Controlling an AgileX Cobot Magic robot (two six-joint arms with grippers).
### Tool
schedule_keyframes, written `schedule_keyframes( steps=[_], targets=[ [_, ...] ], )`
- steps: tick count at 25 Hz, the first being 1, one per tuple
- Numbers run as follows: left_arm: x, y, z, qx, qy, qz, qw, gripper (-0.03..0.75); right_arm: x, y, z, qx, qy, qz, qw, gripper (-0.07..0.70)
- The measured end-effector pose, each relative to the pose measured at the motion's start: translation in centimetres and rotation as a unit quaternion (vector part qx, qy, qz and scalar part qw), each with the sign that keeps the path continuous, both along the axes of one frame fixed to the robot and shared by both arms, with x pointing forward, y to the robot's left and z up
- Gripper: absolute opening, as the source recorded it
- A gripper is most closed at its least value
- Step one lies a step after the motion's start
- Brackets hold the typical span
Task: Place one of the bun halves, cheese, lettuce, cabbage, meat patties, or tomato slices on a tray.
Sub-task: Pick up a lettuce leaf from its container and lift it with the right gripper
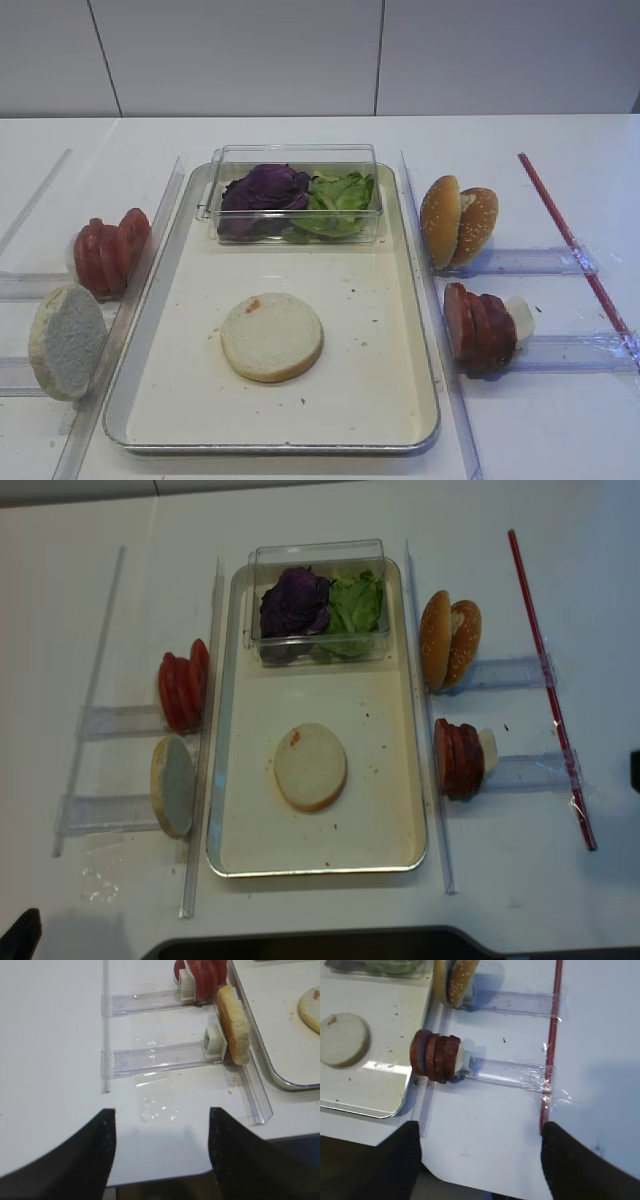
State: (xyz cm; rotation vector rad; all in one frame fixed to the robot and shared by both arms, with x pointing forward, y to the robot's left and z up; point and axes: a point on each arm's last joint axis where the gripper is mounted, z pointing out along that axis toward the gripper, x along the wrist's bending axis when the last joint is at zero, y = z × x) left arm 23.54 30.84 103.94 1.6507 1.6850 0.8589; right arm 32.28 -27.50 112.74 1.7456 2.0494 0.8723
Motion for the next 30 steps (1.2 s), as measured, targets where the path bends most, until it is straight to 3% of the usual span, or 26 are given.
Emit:
schedule_keyframes(
  steps=[5,12,17,24,30],
  targets=[
    [0.0,0.0,0.0,0.0,0.0,0.0,1.0,0.416,4.3,0.8,1.3,0.015,0.045,0.035,0.9983,0.52],
    [0.0,0.0,0.0,0.0,0.0,0.0,1.0,0.416,11.1,1.5,3.7,0.022,0.063,0.055,0.9962,0.51],
    [0.0,0.0,0.0,0.0,0.0,0.0,1.0,0.416,16.0,3.8,4.4,0.01,0.073,0.092,0.993,0.496],
    [0.0,0.0,0.0,0.0,0.0,0.0,1.0,0.416,22.5,8.4,4.1,-0.014,0.075,0.139,0.9874,0.494],
    [0.0,0.0,0.0,0.0,0.0,0.0,1.0,0.416,28.0,13.3,1.5,-0.024,0.083,0.18,0.9798,0.494]
  ],
)
